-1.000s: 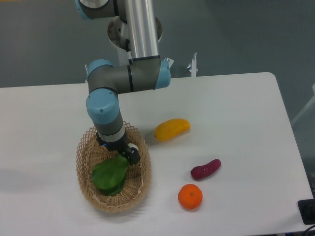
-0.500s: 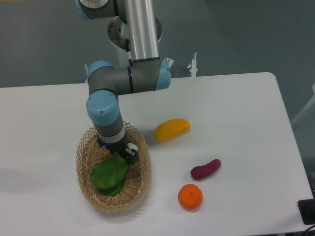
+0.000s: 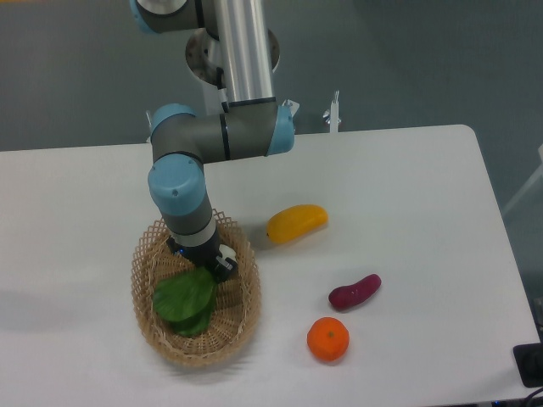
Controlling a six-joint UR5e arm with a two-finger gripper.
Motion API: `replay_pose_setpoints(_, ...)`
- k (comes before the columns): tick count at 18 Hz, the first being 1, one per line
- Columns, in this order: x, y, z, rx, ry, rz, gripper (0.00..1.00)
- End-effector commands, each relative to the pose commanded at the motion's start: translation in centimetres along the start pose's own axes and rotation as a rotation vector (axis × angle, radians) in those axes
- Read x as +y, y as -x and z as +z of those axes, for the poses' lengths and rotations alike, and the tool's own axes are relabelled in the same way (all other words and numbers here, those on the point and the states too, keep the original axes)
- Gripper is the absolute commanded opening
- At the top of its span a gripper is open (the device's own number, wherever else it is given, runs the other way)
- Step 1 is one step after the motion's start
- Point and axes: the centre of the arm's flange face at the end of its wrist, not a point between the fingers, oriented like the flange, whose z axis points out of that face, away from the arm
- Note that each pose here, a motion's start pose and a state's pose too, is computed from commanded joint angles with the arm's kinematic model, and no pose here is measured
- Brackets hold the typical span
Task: Pick up the green vegetable from the basket
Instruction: 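Lower the gripper into the basket and close on the bok choy stem, then lift the bok choy up out of the basket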
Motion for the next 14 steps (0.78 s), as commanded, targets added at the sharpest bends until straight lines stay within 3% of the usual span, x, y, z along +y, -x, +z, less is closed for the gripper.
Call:
replay_pose_setpoints(5, -0.5, 0.6, -1.2, -0.018, -0.021, -0.002, 0.36)
replay_pose_setpoints(14, -0.5, 3.0, -8.7, -0.100, -0.106, 0.005, 0.36)
